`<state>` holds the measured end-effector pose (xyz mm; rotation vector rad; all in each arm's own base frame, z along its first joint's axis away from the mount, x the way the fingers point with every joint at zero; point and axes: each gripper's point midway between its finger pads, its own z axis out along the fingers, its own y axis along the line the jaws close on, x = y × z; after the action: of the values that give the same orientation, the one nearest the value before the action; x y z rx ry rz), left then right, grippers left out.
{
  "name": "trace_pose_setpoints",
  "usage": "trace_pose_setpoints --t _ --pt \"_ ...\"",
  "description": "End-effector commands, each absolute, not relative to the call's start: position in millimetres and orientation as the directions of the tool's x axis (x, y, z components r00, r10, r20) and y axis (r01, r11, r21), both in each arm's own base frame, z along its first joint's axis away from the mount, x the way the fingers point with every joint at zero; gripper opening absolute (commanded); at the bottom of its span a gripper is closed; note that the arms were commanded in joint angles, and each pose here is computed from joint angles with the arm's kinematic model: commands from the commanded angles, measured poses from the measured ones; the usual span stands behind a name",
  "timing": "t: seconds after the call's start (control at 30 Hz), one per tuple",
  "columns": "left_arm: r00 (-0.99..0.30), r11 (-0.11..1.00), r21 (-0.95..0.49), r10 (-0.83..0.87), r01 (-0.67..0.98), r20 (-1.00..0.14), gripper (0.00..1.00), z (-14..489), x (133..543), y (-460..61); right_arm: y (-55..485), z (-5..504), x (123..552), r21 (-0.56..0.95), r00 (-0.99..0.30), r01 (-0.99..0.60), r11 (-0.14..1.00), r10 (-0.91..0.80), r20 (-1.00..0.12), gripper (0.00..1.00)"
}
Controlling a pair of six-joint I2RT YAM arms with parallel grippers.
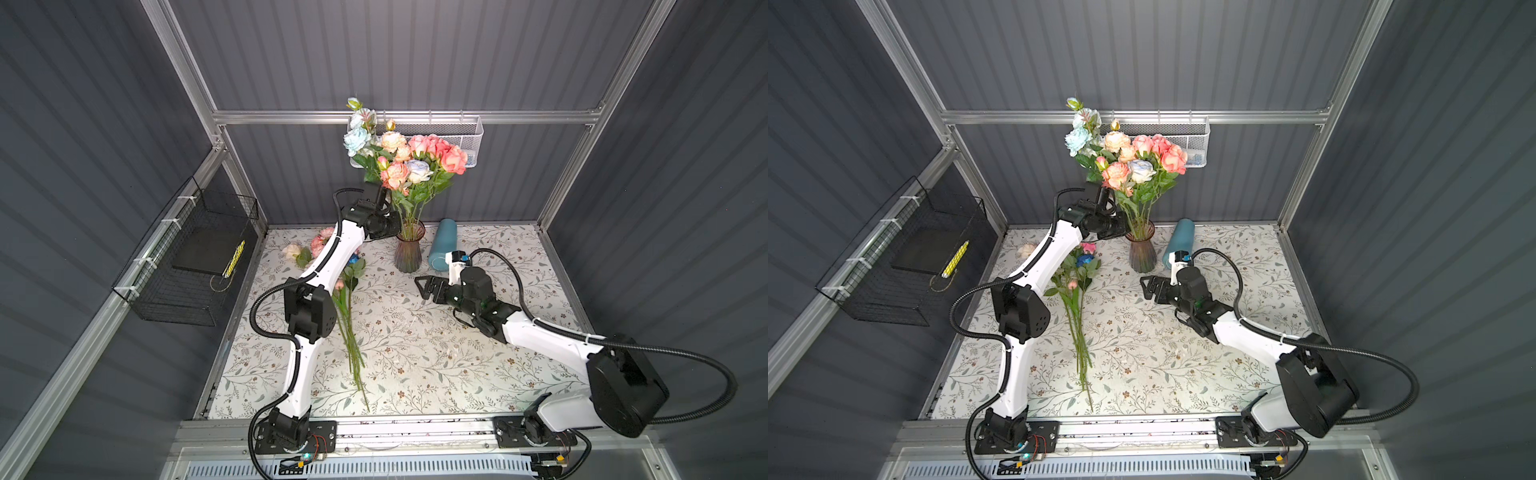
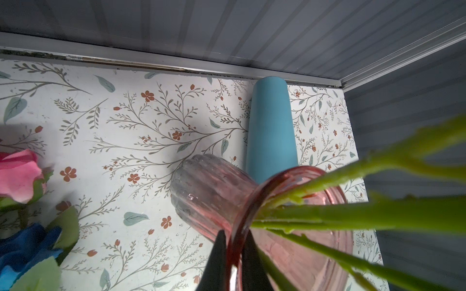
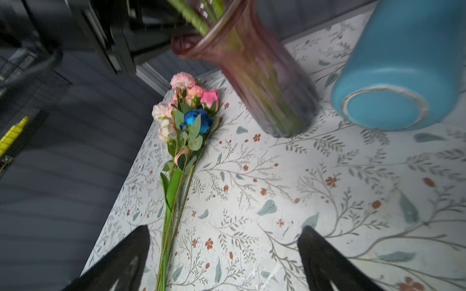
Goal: Arrange flowers in a vase
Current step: Move the vase to the top-center of the table.
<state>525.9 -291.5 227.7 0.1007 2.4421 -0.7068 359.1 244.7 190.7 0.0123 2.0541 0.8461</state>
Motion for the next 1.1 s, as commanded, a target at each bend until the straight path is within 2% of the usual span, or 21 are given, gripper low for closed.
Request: trace_pose_setpoints --t 0.0,0.2,0.4,0.63,1.07 --pt "-0.841 0.872 -0.440 -0.066 0.212 -0.536 0.00 212 529 -286 212 190 375 0.523 -0.600 -0.195 0.830 0.321 -0.733 0.96" --pt "-0.844 0.869 -0.448 -0.073 0.207 -0.531 0.01 209 531 -288 171 183 426 0.490 -0.606 -0.046 0.870 0.366 -0.707 0.99" --pt "-0.843 0.867 -0.452 -0.074 0.209 -0.533 0.28 209 533 -287 153 174 484 0.481 -0.634 0.030 0.876 0.388 -0.668 0.99" --pt "-0.844 0.866 -0.453 -0.072 0.212 -0.532 0.57 205 534 -287 162 154 536 0.437 -0.698 0.032 0.899 0.333 -0.634 0.99" --pt "-0.801 0.840 -0.490 -0.122 0.231 -0.586 0.81 245 530 -284 163 111 563 0.310 -0.798 0.060 0.949 0.233 -0.556 0.99"
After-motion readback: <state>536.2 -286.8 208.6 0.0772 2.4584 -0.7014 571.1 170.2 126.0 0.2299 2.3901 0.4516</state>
